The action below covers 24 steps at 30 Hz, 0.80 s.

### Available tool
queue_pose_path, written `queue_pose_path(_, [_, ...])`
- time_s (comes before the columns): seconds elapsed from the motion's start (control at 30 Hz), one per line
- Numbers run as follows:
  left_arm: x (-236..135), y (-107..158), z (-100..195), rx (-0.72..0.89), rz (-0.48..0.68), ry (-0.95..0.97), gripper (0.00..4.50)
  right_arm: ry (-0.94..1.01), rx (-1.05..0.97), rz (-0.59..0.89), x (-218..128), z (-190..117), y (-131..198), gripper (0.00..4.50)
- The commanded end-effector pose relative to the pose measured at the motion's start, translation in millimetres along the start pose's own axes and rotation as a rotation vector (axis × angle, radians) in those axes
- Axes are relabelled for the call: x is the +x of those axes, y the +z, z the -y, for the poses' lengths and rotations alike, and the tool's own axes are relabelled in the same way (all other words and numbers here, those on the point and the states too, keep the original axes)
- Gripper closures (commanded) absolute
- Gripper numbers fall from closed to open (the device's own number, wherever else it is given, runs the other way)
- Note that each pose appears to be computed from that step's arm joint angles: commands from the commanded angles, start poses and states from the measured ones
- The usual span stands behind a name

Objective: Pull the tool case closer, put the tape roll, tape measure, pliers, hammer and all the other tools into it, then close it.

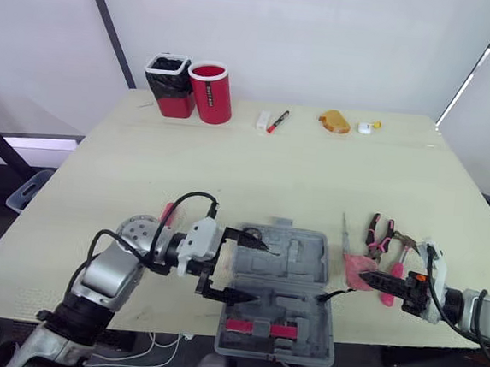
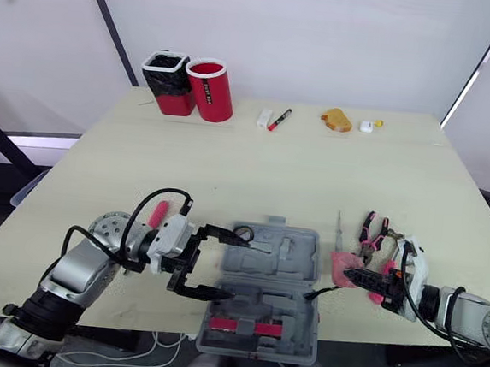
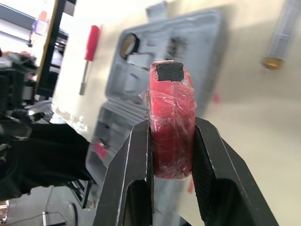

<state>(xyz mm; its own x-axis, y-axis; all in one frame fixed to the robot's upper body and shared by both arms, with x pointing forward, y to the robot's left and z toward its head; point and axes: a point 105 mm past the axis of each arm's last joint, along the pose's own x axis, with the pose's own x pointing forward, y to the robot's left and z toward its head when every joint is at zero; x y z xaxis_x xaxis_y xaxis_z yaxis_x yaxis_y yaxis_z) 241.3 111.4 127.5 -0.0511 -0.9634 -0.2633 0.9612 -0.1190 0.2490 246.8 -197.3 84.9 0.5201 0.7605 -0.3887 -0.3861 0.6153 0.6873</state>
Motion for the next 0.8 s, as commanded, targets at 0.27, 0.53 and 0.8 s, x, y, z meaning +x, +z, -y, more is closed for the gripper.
queue_pose_path(0.27, [-12,19,14,0.032,0.010,-0.017,0.00,-0.022,0.034,-0.090,11,21,-30,3.97])
queue_pose_path(0.53, [-11,19,17,0.017,0.014,-0.023,0.00,-0.022,0.071,-0.101,18,20,-39,3.97])
queue_pose_path(0.8, [-12,16,19,0.002,0.011,-0.025,0.00,-0.059,-0.015,-0.038,-10,14,-24,0.09])
